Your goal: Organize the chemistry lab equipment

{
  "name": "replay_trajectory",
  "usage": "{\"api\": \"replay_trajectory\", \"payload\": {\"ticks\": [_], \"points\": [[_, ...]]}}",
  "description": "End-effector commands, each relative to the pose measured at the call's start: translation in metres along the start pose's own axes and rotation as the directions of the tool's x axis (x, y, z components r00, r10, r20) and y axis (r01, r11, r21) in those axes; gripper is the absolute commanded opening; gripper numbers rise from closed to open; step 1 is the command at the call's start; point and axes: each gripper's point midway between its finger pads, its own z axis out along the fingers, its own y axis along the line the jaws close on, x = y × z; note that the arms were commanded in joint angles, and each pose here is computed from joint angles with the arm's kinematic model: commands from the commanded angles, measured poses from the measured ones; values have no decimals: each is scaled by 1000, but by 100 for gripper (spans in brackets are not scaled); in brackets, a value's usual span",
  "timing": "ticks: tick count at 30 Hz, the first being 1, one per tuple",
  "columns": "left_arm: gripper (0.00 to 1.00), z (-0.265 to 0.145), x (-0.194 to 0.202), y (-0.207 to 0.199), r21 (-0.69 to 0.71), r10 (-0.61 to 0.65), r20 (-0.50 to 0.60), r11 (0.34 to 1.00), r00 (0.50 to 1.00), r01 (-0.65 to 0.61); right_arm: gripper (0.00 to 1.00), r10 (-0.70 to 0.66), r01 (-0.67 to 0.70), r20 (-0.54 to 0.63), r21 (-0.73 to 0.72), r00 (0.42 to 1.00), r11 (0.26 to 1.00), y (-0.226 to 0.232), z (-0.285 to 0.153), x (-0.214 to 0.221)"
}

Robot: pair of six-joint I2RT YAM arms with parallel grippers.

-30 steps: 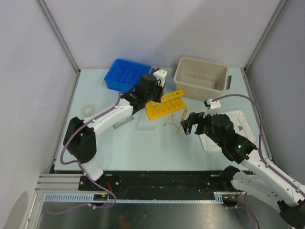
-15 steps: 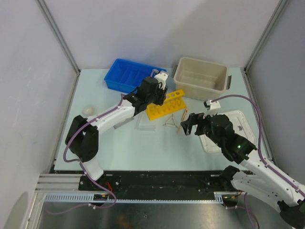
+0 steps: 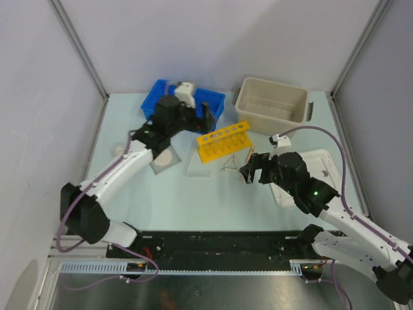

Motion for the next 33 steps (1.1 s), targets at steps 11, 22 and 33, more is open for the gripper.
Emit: {"api": "replay_trajectory", "payload": {"ticks": [11,22,33], "points": [[100,-89,94,112,-41,-490,-123,871,863,489,96,-36,23,-89,-142,995,990,52,61,35],[100,-126,131,120,-129,-474,-107,878,874,461,93,-180,146,-152,-212,972,966,74,123,69],[99,-138,133,122,-177,-488,-56,863,871,473,89,-350,299,-139,-292,926,909,101,175,86]]}}
